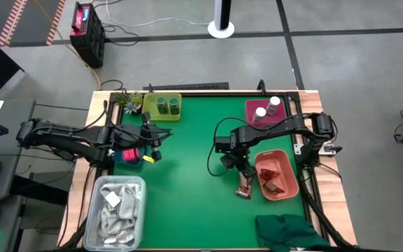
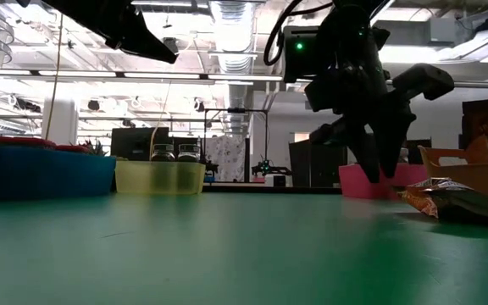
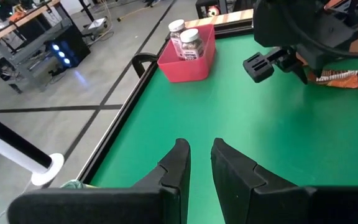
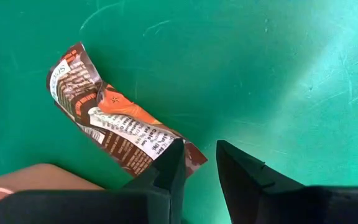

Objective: Sort spices by type
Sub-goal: Put the orange seasoning pack into the orange bin

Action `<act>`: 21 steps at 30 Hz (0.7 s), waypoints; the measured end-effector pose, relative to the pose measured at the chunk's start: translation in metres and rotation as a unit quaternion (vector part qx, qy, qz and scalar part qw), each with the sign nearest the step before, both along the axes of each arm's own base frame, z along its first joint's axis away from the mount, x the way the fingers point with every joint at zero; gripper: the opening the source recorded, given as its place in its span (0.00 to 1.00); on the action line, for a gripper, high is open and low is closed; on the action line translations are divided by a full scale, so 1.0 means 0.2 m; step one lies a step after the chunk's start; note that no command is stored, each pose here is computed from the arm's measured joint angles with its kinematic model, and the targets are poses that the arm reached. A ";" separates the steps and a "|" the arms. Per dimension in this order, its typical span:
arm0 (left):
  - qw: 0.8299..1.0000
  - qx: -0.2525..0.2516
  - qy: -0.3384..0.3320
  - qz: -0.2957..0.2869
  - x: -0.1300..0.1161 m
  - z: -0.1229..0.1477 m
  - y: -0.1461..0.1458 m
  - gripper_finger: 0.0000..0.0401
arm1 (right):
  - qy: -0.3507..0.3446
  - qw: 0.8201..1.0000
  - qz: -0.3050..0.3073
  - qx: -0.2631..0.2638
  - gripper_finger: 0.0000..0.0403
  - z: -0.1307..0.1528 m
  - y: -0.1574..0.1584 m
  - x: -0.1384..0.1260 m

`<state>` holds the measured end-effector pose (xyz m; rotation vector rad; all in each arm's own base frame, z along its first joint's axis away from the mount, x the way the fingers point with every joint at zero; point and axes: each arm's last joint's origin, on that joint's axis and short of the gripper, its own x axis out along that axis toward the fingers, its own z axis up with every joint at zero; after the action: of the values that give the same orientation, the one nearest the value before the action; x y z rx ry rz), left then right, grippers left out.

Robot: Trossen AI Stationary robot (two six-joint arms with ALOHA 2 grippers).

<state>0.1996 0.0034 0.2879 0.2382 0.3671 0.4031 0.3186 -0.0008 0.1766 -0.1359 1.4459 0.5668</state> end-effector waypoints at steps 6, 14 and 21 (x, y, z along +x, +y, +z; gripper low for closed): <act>1.000 0.001 0.001 0.000 0.00 0.00 0.00 0.14 | -0.007 1.000 0.005 0.001 0.29 0.00 -0.01 0.00; 1.000 0.002 0.001 -0.001 0.00 0.00 0.00 0.14 | -0.009 1.000 0.002 0.014 0.29 0.00 -0.02 0.01; 1.000 0.002 0.008 -0.001 0.00 -0.01 0.00 0.14 | -0.006 1.000 0.005 0.015 0.29 -0.05 -0.03 -0.02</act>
<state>0.1992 0.0035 0.2866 0.2452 0.3817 0.4009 0.3145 -0.0059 0.1656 -0.1230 1.4251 0.5955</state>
